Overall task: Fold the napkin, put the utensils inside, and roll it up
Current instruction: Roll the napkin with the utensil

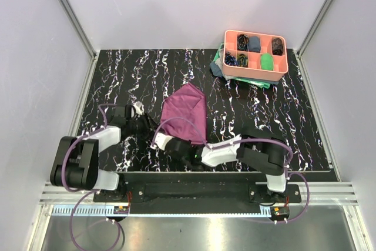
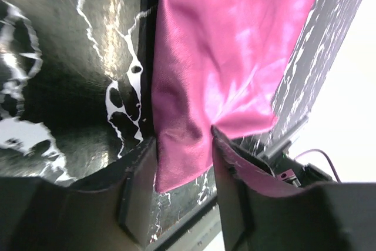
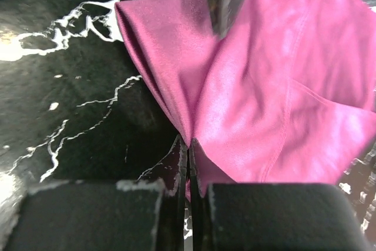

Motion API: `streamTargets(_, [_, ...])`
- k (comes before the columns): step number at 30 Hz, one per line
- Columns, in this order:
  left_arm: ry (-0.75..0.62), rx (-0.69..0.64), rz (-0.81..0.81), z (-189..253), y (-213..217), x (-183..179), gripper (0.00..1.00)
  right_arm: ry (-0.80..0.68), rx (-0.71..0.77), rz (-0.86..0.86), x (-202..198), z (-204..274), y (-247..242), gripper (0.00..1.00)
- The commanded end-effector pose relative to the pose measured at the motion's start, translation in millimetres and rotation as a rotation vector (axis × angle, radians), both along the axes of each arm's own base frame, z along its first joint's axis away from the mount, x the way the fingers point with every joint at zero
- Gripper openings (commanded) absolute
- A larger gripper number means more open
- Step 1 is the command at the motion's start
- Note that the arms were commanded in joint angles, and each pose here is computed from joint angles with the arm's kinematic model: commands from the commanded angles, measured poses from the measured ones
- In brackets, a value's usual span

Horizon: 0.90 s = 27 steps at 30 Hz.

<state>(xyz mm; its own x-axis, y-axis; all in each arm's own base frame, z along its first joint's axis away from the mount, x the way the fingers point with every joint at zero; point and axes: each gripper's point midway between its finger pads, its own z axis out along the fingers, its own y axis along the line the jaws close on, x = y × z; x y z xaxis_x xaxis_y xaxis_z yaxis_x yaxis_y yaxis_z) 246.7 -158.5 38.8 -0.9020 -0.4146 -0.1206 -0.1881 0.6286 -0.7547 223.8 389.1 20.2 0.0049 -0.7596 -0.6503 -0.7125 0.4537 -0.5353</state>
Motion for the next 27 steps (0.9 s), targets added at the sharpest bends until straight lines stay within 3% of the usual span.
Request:
streamTargets(1, [-0.118,0.071,0.085,9.8,18.7,10.8,0.49,0.274,-0.029,0.105,-30.4,-17.7,-2.6,0.0])
streamTargets(10, [-0.332,0.241,0.217,24.7,53.0,14.2,0.58,0.602,0.074,0.182,-45.2,0.2,4.7,0.0])
streamTargets(20, [-0.528,0.294,0.106,44.5,34.6,1.6,0.74,0.978,0.216,0.257,-53.8,15.8,12.9,0.0])
streamTargets(27, [-0.66,0.232,0.012,55.0,11.0,-11.3,0.77,1.21,0.284,0.262,-46.1,21.5,16.2,0.0])
